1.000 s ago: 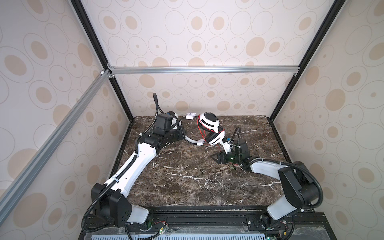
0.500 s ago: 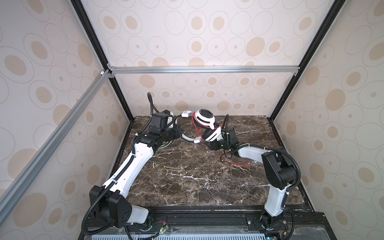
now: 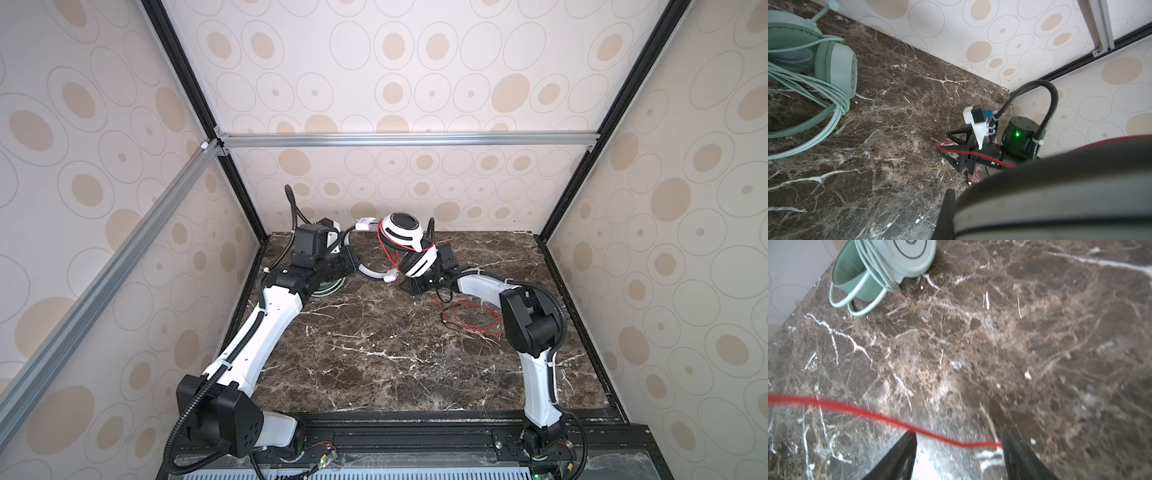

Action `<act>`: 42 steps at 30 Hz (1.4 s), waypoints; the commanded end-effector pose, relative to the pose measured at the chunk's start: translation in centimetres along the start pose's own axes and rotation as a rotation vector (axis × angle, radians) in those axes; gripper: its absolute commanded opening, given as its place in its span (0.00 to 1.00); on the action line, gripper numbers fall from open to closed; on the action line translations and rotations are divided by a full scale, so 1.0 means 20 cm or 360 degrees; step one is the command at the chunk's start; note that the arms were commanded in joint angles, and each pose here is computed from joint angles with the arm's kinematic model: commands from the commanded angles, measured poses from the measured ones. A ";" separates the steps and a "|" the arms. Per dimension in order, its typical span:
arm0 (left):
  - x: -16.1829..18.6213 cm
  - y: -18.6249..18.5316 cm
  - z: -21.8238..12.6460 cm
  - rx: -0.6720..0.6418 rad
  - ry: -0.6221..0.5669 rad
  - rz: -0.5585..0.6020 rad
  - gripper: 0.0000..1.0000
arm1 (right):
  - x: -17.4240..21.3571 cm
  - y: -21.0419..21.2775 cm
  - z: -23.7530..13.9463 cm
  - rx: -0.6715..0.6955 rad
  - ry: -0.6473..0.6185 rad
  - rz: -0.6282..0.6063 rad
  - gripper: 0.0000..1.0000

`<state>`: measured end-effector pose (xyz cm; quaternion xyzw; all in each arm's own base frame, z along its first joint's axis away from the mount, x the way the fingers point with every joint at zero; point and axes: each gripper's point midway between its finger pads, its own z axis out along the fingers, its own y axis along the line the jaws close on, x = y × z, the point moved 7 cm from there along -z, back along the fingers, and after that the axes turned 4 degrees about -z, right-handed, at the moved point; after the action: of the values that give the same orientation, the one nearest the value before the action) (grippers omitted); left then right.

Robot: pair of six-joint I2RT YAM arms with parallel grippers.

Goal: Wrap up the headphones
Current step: 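Pull the red cable taut around the headset with the right gripper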

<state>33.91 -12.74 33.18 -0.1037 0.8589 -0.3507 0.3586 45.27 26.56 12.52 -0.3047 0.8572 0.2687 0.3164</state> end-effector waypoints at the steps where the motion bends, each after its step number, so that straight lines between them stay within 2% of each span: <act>1: -0.08 -0.12 -0.11 0.0188 -0.0128 0.0016 0.00 | -0.01 0.02 0.04 -0.0087 0.0095 -0.0006 0.67; 7: -0.09 -0.12 -0.14 0.0194 -0.0152 0.0018 0.00 | 0.03 0.05 0.11 -0.0205 0.0163 -0.0017 0.64; 13: -0.10 -0.12 -0.15 0.0210 -0.0171 0.0010 0.00 | 0.08 0.08 0.15 -0.0227 0.0209 -0.0013 0.60; 15: -0.10 -0.11 -0.15 0.0208 -0.0174 0.0007 0.00 | 0.09 0.09 0.15 -0.0234 0.0219 -0.0014 0.55; 18: -0.10 -0.10 -0.15 0.0196 -0.0177 -0.0001 0.00 | 0.10 0.10 0.14 -0.0246 0.0215 -0.0024 0.44; 23: -0.12 -0.08 -0.16 0.0162 -0.0207 -0.0021 0.00 | 0.20 0.14 0.05 -0.0272 0.0269 -0.0022 0.12; 25: -0.13 -0.06 -0.16 0.0143 -0.0220 -0.0031 0.00 | 0.25 0.17 -0.01 -0.0257 0.0258 -0.0018 0.06; 33: -0.13 0.04 -0.13 -0.0022 -0.0290 -0.0162 0.00 | 0.53 0.32 -0.35 -0.0098 0.0268 0.0014 0.05; 38: -0.13 0.10 -0.10 -0.0140 -0.0299 -0.0217 0.00 | 0.63 0.48 -0.51 0.0080 0.0411 -0.0173 0.05; 42: -0.14 0.13 -0.09 -0.0220 -0.0318 -0.0228 0.00 | 0.64 0.57 -0.67 0.0245 0.0397 -0.0280 0.05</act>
<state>34.31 -9.33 31.82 -0.2011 0.8547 -0.2960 0.3761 25.67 22.57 14.49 -0.3828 0.8678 0.2009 0.2449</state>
